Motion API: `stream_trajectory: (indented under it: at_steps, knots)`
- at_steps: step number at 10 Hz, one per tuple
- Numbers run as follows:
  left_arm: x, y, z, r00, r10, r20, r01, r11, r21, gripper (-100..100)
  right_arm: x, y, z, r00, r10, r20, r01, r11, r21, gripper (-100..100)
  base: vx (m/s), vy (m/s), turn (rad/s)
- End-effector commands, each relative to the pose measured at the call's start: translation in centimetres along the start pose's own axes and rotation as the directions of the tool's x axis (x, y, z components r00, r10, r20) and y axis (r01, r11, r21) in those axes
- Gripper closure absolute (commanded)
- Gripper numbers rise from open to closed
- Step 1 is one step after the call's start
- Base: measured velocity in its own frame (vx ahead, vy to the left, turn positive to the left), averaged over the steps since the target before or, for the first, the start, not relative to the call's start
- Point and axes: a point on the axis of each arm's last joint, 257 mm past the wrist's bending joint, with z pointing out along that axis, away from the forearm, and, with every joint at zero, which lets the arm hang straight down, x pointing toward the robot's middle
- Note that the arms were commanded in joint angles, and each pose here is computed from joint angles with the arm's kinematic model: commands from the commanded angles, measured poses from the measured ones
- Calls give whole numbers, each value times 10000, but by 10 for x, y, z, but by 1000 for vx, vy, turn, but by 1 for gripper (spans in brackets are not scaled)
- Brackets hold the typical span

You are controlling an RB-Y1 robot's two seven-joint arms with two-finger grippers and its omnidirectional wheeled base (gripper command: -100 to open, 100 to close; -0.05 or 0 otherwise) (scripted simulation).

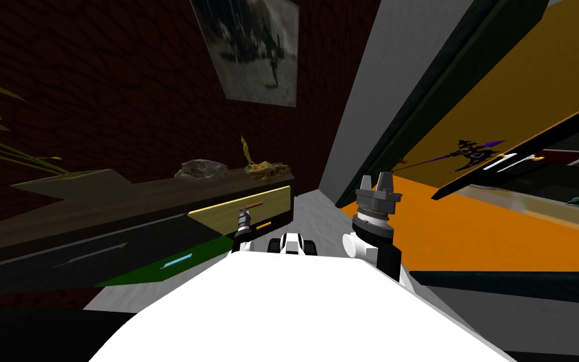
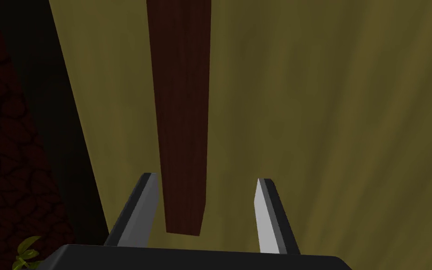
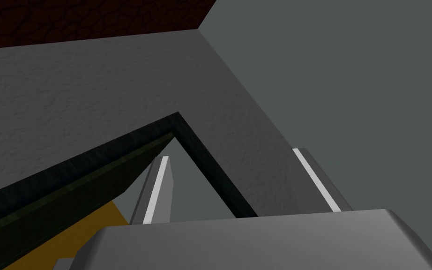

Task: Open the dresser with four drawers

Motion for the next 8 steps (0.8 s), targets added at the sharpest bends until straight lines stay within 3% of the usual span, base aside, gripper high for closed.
stream_trajectory:
  at_steps: [1, 3, 6, 8]
  knots:
    - [28, -2, -4, 9987, -32, -503, 32, 10000, 4, 100, 0, 0, 0, 10000, 1, 1, -1, 10000, 0, 0, -78, -30, 236]
    - [46, -4, -7, 9965, -59, -833, 60, 10000, 12, 100, 0, 0, 0, 10000, 1, 1, -1, 10000, -1, 0, -85, -17, 180]
    - [92, -9, -16, 9863, -145, -1643, 155, 9999, 48, 100, 0, 0, 0, 10000, 1, 0, -1, 10000, 0, 0, -82, -5, 256]
    - [89, -10, -15, 9877, -144, -1560, 160, 9998, 93, 100, 0, 0, 0, 10000, 2, 0, -2, 10000, -1, 0, -76, -21, 20]
